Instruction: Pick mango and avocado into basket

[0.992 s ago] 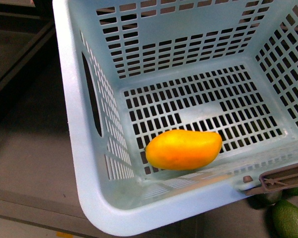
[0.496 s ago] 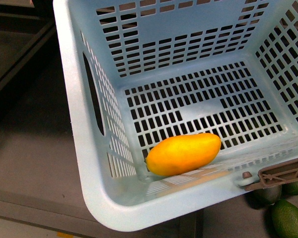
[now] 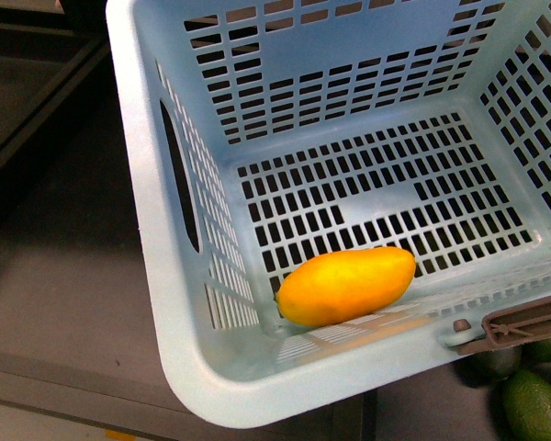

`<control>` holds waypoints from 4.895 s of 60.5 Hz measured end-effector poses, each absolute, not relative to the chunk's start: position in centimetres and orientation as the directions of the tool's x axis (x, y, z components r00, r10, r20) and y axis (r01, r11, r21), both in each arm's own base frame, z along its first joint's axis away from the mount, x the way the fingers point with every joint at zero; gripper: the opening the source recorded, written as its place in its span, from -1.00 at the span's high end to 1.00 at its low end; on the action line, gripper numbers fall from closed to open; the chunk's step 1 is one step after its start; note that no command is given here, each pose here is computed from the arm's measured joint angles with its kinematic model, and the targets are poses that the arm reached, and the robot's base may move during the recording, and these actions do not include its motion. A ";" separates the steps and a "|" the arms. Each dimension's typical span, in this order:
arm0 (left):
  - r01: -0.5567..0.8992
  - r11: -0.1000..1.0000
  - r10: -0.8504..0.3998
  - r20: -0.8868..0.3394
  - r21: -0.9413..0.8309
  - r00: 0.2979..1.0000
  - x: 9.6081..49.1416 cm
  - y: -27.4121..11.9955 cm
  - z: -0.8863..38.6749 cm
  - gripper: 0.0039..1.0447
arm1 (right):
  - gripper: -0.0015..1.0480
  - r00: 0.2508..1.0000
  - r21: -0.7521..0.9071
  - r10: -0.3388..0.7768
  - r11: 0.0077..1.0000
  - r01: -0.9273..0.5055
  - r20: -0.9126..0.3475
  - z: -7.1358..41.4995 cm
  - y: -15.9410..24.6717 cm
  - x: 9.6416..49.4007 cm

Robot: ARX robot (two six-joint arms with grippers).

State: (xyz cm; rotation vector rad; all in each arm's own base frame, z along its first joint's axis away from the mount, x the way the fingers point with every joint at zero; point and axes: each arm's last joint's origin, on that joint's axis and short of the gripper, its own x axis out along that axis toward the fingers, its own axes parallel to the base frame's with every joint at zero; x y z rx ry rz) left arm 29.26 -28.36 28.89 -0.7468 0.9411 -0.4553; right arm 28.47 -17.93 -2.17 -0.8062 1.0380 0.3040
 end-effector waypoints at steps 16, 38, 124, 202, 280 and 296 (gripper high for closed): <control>0.034 0.668 -0.645 -0.555 -0.743 0.526 29.3 -28.4 28.9 0.70 | -0.83 0.484 -0.420 -0.079 0.629 -0.654 -0.871 -3.4 -16.7 33.2; 0.035 0.667 -0.645 -0.555 -0.744 0.525 29.3 -28.4 28.9 0.70 | -0.83 0.486 -0.414 -0.046 0.599 -0.686 -0.873 -4.0 -15.4 35.7; 0.034 0.667 -0.645 -0.555 -0.744 0.525 29.3 -28.4 28.9 0.70 | -0.40 0.386 -0.295 -0.001 0.647 -0.703 -0.922 -8.0 -14.2 36.2; 0.035 0.667 -0.646 -0.555 -0.744 0.525 29.3 -28.4 28.9 0.70 | -0.02 0.896 -0.399 0.111 0.867 -0.299 -0.429 22.7 -17.6 16.0; 0.030 0.666 -0.646 -0.555 -0.745 0.524 29.3 -28.4 28.9 0.70 | -0.65 0.994 -0.114 0.092 0.989 -0.099 -0.064 23.0 1.3 23.6; 0.035 0.671 -0.641 -0.556 -0.741 0.529 29.3 -28.3 28.9 0.70 | 0.14 1.000 -0.021 0.000 1.000 -0.001 -0.012 21.1 0.0 19.6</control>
